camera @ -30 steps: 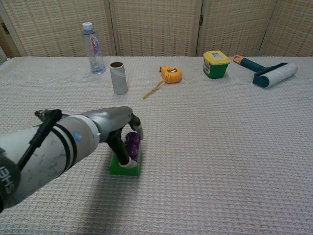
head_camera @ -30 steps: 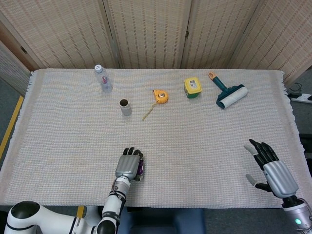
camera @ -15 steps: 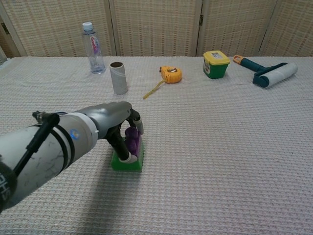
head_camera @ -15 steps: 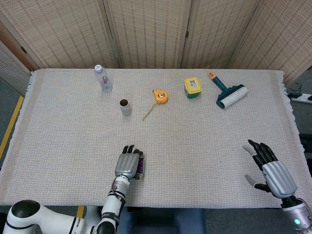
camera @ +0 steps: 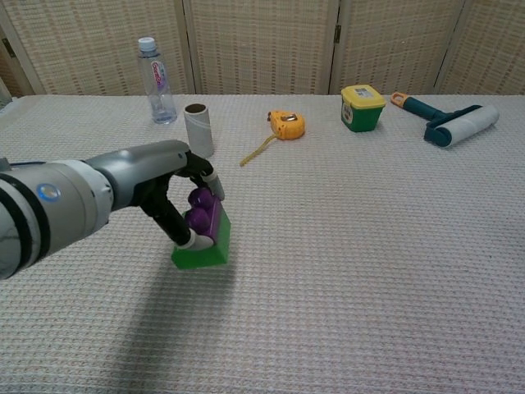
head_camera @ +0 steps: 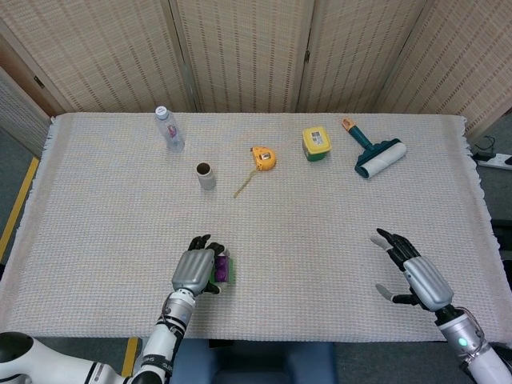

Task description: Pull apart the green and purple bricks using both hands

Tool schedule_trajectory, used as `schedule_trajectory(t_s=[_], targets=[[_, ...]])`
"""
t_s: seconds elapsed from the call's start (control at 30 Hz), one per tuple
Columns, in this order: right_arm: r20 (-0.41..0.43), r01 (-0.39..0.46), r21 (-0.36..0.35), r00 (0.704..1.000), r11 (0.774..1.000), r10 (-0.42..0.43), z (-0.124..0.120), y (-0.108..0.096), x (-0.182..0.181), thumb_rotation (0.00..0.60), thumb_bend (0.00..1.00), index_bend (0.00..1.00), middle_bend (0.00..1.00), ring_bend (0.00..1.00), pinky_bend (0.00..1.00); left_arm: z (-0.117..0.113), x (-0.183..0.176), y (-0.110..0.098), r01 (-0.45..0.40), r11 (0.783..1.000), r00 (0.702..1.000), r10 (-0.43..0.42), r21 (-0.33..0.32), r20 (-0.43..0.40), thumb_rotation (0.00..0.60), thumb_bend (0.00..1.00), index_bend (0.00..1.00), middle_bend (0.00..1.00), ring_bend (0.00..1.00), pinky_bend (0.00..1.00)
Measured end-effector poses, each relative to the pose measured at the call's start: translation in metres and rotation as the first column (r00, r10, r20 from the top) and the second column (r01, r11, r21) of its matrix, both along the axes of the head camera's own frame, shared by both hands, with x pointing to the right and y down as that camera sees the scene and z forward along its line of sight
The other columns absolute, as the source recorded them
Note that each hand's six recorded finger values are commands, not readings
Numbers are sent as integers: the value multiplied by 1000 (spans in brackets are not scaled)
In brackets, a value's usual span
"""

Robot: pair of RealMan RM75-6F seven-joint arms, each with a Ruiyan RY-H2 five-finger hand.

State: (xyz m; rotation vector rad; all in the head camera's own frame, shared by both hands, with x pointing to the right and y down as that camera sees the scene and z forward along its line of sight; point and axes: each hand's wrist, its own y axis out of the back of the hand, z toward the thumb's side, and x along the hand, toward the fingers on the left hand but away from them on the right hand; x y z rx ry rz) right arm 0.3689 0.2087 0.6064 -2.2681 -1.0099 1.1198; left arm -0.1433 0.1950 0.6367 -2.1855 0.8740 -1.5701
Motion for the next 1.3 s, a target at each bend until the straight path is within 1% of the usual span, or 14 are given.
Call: schedule_trajectory(t_s=[0.07, 0.17, 0.27, 0.37, 0.47, 0.57, 0.6, 0.73, 0.8, 0.9, 1.0, 1.07, 1.17, 1.3], targets=[[58, -16, -39, 998, 999, 18, 8, -1, -5, 600, 366, 0, 0, 0, 0, -5, -4, -5, 27, 1000, 999, -27, 7, -20, 600, 373, 497, 296, 12, 0], [162, -46, -110, 985, 993, 64, 22, -3, -15, 600, 366, 0, 0, 0, 0, -10, -10, -13, 59, 998, 998, -58, 22, -37, 600, 374, 498, 296, 12, 0], [268, -72, -191, 956, 979, 122, 34, -6, -27, 600, 367, 0, 0, 0, 0, -13, -13, -19, 75, 997, 996, -73, 34, -46, 600, 374, 498, 296, 12, 0], [361, -84, -277, 914, 957, 185, 47, -9, -41, 600, 367, 0, 0, 0, 0, -18, -14, -23, 80, 996, 996, -77, 43, -54, 600, 375, 498, 296, 12, 0], [429, -82, -366, 869, 927, 246, 59, -12, -57, 600, 366, 0, 0, 0, 0, -22, -15, -25, 84, 995, 995, -81, 47, -63, 600, 376, 500, 296, 12, 0], [482, -68, -450, 821, 890, 306, 71, -13, -73, 600, 366, 0, 0, 0, 0, -26, -16, -27, 88, 995, 994, -84, 49, -74, 600, 376, 500, 296, 11, 0], [500, -59, -481, 801, 875, 329, 75, -13, -81, 600, 366, 0, 0, 0, 0, -27, -16, -27, 88, 995, 993, -84, 52, -76, 600, 376, 500, 296, 12, 0], [555, -10, -562, 737, 827, 386, 89, -13, -111, 600, 366, 0, 0, 0, 0, -32, -16, -29, 85, 994, 994, -80, 62, -80, 600, 376, 500, 296, 12, 0], [580, 26, -589, 709, 807, 401, 93, -13, -127, 600, 366, 0, 0, 0, 0, -33, -16, -29, 76, 994, 995, -70, 73, -77, 600, 376, 500, 296, 12, 0], [611, 88, -612, 683, 786, 400, 96, -13, -150, 600, 367, 0, 0, 0, 0, -36, -14, -29, 79, 994, 993, -73, 71, -88, 600, 377, 501, 296, 12, 0], [640, 140, -618, 661, 773, 392, 94, -22, -170, 600, 367, 0, 0, 0, 0, -40, -12, -32, 86, 993, 992, -78, 83, -102, 600, 381, 496, 297, 14, 0], [654, 159, -615, 651, 772, 386, 93, -25, -178, 600, 367, 0, 0, 0, 0, -45, -11, -35, 91, 990, 990, -79, 105, -116, 600, 382, 496, 298, 14, 0], [669, 174, -599, 646, 782, 368, 90, -28, -181, 600, 367, 0, 0, 0, 0, -52, -10, -37, 107, 986, 985, -89, 125, -146, 600, 382, 497, 298, 14, 0], [691, 197, -592, 624, 781, 366, 86, -33, -181, 600, 367, 0, 0, 0, 0, -54, -9, -39, 126, 986, 980, -105, 112, -171, 600, 381, 497, 298, 16, 0]])
